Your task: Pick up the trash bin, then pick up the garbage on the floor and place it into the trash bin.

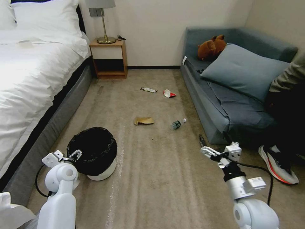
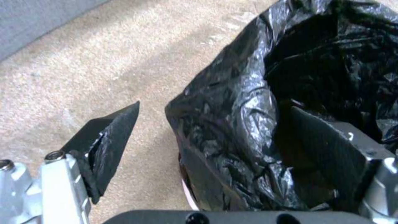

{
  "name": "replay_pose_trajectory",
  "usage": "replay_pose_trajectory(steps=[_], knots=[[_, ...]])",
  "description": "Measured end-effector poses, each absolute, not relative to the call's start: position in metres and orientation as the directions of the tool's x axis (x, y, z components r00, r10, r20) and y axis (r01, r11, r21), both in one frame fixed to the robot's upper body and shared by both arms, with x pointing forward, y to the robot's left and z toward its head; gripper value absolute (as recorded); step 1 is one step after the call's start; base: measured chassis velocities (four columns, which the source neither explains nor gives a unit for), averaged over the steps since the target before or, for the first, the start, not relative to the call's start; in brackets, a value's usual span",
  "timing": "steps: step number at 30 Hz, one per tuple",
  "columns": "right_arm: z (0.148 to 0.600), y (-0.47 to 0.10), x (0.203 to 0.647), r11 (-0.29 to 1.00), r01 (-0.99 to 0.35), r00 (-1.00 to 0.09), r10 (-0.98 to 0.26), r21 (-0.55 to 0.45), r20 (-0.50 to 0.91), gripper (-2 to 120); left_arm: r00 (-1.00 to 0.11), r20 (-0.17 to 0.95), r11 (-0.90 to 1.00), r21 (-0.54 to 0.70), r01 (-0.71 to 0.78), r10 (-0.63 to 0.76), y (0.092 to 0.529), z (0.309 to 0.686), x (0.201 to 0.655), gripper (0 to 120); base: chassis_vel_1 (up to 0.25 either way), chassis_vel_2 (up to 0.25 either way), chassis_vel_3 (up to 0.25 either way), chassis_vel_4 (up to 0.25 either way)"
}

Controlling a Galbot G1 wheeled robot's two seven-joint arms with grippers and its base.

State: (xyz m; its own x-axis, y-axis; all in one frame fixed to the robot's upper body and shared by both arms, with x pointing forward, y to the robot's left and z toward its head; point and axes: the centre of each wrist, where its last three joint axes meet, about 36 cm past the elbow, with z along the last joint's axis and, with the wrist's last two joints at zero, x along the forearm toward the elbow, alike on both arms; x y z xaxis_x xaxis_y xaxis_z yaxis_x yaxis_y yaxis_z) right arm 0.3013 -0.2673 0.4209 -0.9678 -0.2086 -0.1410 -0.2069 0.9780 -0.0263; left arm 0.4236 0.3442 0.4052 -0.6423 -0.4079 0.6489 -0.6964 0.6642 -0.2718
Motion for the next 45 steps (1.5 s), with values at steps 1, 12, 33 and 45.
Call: replay_pose_trajectory(steps=[1, 12, 33, 45], knots=[[0.42, -0.267, 0.301, 0.977, -0.21, -0.967, -0.212, -0.028, -0.143, 100, -0.647, 0.648, 0.665, -0.28, -0.692, -0.401, 0.343, 0.404, 0.423, 86, 0.0, 0.0, 0.0, 0.0], [0.415, -0.267, 0.298, 0.97, -0.238, -0.957, -0.241, -0.037, -0.162, 100, -0.663, 0.649, 0.668, -0.308, -0.678, -0.374, 0.345, 0.389, 0.427, 51, 0.0, 0.0, 0.0, 0.0], [0.408, -0.267, 0.307, 0.976, -0.216, -0.956, -0.216, -0.021, -0.2, 100, -0.688, 0.626, 0.7, -0.301, -0.648, -0.367, 0.347, 0.388, 0.411, 1, 0.0, 0.0, 0.0, 0.0], [0.401, -0.262, 0.318, 0.989, -0.15, -0.964, -0.144, 0.008, -0.225, 100, -0.739, 0.549, 0.801, -0.194, -0.566, -0.389, 0.339, 0.443, 0.355, 1, 0.0, 0.0, 0.0, 0.0]])
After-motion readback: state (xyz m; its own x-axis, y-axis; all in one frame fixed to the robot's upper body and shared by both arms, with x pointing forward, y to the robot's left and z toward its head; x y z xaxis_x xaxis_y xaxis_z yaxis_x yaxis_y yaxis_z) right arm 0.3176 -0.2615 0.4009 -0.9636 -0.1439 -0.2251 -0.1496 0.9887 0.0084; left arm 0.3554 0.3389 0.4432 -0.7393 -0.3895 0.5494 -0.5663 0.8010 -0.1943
